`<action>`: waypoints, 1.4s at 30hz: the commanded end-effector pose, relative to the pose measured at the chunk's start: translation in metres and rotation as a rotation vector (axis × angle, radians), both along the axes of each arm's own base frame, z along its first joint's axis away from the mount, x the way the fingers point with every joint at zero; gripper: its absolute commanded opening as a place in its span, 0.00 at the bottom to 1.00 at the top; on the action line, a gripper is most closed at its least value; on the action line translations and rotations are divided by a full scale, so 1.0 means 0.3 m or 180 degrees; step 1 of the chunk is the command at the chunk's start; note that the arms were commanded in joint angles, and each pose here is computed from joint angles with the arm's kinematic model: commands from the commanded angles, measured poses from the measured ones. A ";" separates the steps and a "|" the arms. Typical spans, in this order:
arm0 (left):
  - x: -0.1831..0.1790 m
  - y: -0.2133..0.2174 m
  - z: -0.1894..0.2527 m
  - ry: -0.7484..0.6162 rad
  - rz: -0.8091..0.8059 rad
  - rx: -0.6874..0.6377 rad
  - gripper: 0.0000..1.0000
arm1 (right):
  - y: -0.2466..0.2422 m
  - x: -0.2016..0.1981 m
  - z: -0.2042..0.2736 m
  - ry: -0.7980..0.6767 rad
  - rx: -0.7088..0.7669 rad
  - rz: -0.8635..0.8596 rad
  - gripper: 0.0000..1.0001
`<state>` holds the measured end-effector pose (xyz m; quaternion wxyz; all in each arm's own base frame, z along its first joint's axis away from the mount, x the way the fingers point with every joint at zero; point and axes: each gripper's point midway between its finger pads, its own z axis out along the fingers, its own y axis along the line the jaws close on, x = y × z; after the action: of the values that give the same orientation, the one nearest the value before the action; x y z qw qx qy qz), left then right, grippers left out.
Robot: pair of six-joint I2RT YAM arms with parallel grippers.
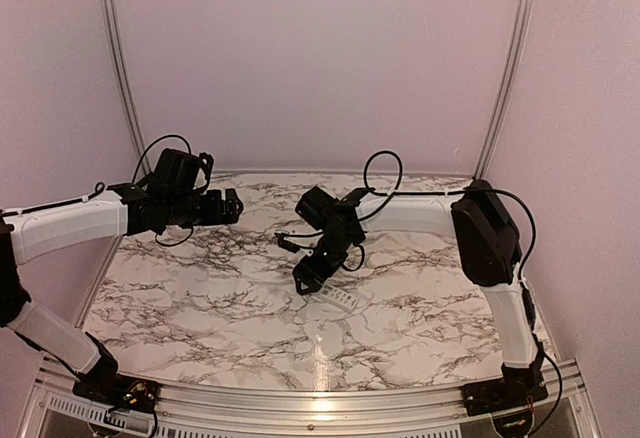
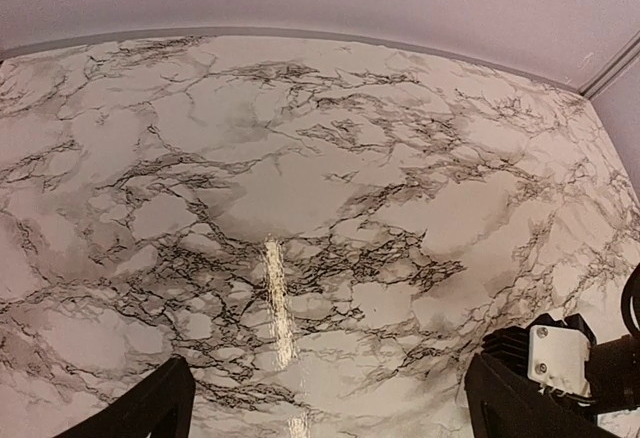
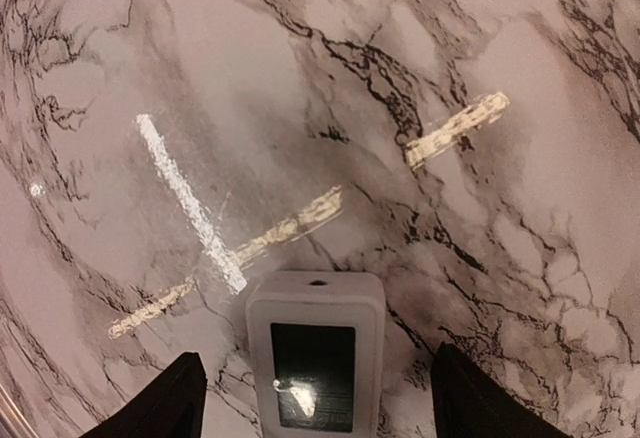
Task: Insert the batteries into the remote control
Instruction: Place the remote control at the center of the board, then reset both arms
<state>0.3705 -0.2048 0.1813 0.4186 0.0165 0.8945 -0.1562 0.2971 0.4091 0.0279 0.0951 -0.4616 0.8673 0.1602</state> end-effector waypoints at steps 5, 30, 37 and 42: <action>0.051 -0.032 0.101 -0.0010 -0.0027 -0.0237 0.99 | 0.004 0.077 0.180 -0.0206 0.0692 -0.0177 0.82; 0.061 0.115 0.034 -0.0056 0.0247 -0.0320 0.99 | -0.624 0.205 0.488 -0.1279 0.2309 -0.1734 0.99; 0.035 0.128 -0.087 0.0068 0.0291 -0.0311 0.99 | -0.648 0.172 0.428 -0.1311 0.2389 -0.1845 0.99; 0.040 0.126 -0.100 0.0060 0.0263 -0.0276 0.99 | -0.650 0.177 0.433 -0.1341 0.2427 -0.1863 0.99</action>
<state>0.3733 -0.1655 0.1432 0.3918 -0.0384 0.9031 -0.1716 0.3395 0.2157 0.1352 0.4297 -0.1644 0.8244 0.3297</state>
